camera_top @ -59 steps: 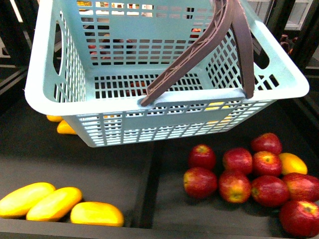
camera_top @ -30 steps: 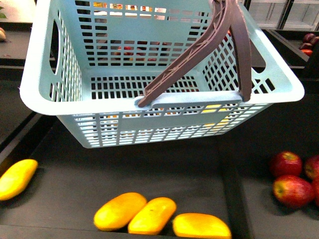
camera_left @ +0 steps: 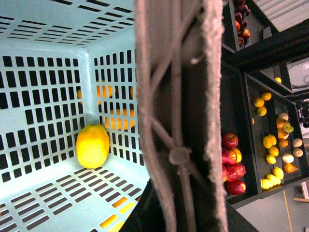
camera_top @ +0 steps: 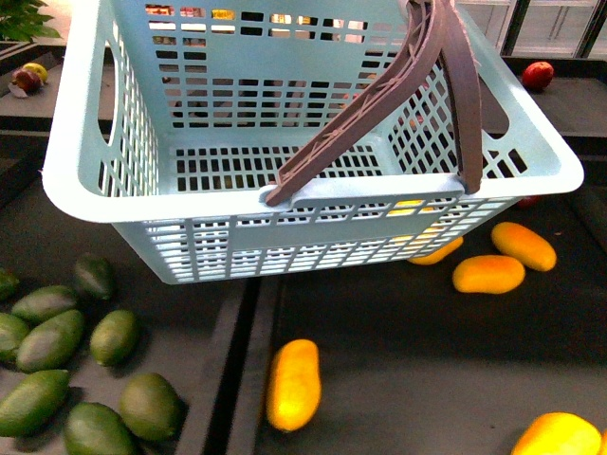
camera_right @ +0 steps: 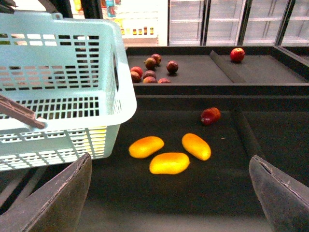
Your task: Pick lemon and mango into basket
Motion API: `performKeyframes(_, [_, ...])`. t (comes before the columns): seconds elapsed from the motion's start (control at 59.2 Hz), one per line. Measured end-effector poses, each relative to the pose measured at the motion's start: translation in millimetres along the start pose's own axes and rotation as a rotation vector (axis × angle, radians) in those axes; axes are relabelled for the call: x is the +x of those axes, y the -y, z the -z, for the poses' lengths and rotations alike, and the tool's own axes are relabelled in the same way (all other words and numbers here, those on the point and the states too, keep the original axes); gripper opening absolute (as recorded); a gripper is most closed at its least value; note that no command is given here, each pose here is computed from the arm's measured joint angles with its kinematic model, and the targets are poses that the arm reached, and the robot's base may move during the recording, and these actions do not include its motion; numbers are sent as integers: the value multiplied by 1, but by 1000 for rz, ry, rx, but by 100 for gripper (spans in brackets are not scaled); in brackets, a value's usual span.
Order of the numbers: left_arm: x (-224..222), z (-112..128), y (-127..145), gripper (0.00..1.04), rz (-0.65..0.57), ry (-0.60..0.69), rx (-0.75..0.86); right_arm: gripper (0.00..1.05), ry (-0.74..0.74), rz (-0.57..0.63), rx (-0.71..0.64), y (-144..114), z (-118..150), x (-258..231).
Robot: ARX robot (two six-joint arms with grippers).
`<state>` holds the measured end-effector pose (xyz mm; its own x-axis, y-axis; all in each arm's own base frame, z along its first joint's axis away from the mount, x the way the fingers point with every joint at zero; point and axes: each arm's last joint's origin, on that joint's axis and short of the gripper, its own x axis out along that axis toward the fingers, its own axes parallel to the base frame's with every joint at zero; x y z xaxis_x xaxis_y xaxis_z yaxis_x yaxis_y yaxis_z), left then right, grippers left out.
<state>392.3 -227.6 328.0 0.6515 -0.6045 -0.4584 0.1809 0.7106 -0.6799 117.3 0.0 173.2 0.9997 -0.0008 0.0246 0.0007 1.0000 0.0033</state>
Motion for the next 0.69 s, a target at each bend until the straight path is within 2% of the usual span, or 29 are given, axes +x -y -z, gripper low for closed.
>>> performKeyframes(0.692, [-1, -6, -8, 5, -33, 29, 3, 96, 1, -4, 0, 0, 0, 0])
